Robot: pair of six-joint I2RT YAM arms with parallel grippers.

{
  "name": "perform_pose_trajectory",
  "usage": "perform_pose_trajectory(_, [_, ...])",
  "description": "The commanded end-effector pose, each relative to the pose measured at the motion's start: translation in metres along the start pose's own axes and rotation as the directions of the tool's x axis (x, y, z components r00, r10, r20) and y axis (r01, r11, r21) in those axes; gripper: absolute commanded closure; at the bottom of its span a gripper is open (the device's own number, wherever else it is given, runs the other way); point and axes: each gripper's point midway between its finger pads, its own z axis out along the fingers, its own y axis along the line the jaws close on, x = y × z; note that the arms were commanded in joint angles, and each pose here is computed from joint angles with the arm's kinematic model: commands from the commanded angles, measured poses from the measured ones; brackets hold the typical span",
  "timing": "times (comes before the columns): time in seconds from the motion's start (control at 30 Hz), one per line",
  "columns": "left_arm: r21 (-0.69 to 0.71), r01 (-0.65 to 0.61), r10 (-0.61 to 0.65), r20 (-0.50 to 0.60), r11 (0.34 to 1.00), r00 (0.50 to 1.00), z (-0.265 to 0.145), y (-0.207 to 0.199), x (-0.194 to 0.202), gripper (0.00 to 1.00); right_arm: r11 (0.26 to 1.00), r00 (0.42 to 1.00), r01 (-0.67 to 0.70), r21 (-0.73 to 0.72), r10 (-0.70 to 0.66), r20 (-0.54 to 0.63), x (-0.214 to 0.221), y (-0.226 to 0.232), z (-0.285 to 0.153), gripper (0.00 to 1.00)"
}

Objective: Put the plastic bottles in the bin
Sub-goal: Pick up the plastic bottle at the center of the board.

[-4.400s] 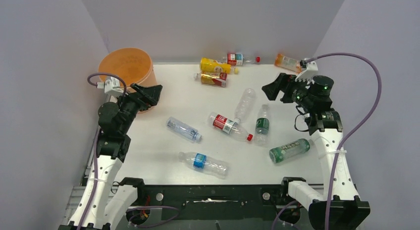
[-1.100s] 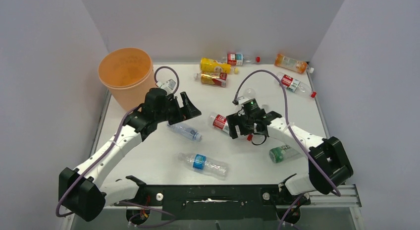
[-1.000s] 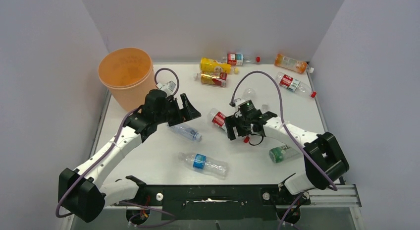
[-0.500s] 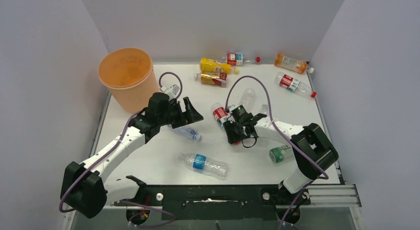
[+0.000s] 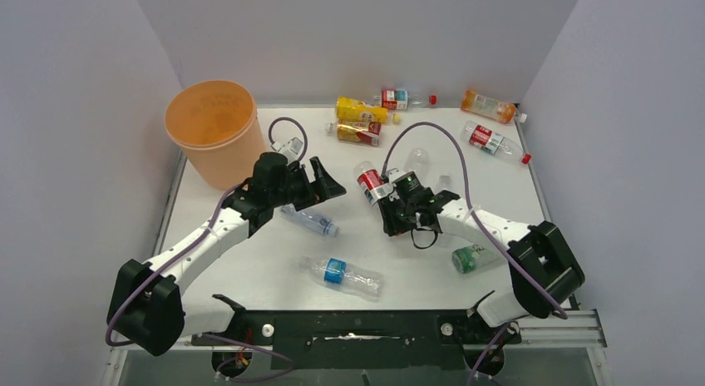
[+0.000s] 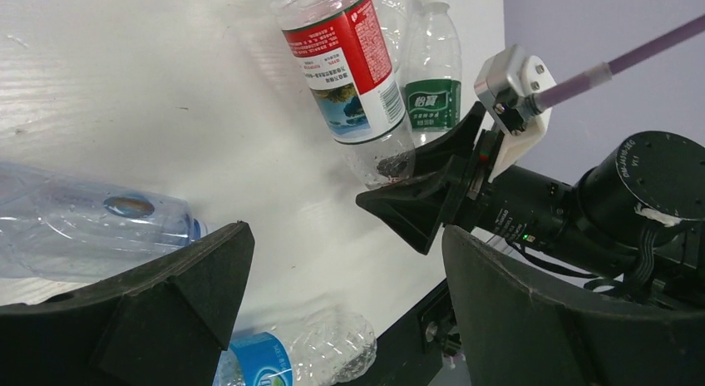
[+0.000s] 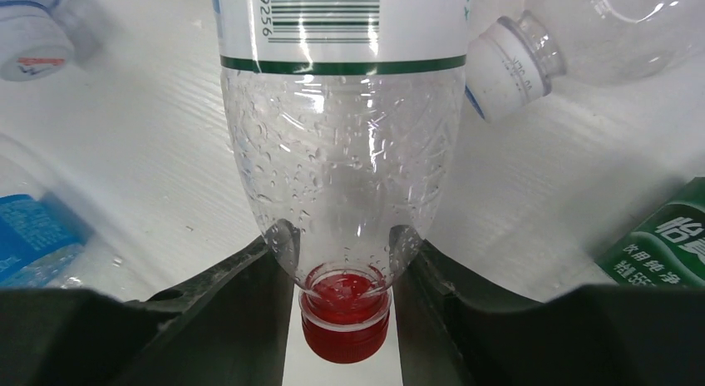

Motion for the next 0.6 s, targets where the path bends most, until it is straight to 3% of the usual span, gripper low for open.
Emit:
perform_pose_trajectory(0.0, [0.075, 0.024, -0.03, 0.075, 0.997, 0.997, 0.004, -0.02, -0.017, 0.15, 0.999, 0.987, 0.026, -0.026, -0.021, 0.157, -0.045, 0.01, -0.027, 0.84])
perform_pose_trajectory(0.27, [0.206, 0.118, -0.146, 0.126, 0.971, 0.981, 0.007, -0.034, -0.024, 0.15, 0.996, 0.968, 0.037, -0.085, -0.014, 0.252, -0.079, 0.024, -0.056, 0.84])
perform_pose_trajectory(0.57, [0.302, 0.151, -0.203, 0.15, 0.941, 0.968, 0.008, -0.05, -0.034, 0.16, 0.981, 0.957, 0.08, -0.179, -0.025, 0.29, -0.089, 0.058, -0.072, 0.83])
